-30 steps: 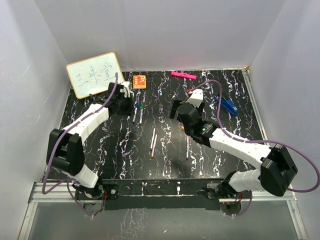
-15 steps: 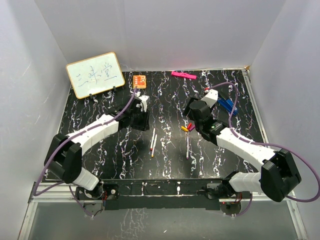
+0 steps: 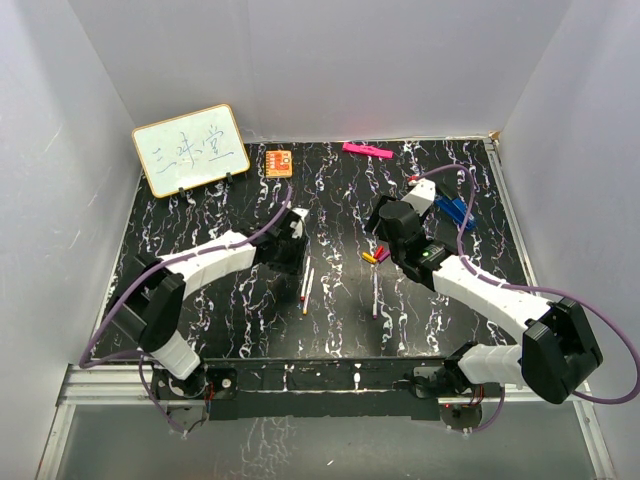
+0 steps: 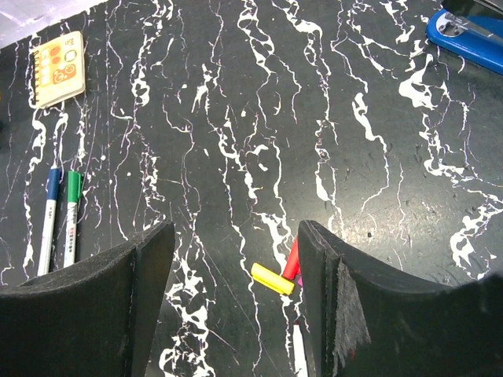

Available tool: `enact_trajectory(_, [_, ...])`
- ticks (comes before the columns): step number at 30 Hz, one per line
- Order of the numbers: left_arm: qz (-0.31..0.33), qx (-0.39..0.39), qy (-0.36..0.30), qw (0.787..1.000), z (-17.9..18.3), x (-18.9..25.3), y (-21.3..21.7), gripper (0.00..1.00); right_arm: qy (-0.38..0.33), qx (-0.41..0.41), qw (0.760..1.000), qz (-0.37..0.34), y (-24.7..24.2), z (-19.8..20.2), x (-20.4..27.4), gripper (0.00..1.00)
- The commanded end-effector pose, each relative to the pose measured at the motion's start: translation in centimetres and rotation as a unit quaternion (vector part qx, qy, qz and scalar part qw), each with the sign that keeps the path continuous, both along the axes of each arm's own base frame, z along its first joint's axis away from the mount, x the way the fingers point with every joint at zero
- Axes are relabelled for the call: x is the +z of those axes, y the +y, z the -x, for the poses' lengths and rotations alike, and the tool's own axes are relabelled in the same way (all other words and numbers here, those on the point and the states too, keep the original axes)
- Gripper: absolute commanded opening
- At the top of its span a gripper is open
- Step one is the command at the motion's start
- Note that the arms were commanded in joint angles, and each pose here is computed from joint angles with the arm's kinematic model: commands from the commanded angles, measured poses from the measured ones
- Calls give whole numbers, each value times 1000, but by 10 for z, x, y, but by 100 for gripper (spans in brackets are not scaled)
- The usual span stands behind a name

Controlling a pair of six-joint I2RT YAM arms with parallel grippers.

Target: Insert the pens into the pen caps

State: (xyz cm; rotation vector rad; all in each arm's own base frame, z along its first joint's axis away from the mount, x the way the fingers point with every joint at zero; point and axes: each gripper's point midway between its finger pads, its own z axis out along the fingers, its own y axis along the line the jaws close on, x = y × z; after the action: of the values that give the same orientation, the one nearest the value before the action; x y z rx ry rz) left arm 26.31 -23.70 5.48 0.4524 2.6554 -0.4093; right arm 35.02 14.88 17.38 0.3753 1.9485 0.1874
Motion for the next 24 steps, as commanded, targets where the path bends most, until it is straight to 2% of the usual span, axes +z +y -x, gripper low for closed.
enact_trajectory(1, [-23,7,2,1000,2,0,0,32,-19,-1,1000,-15,3,-5,14,63])
enact_trajectory(24, [-47,-4,15,999,0,-28,-13,31,-18,14,999,-26,8,-3,12,63])
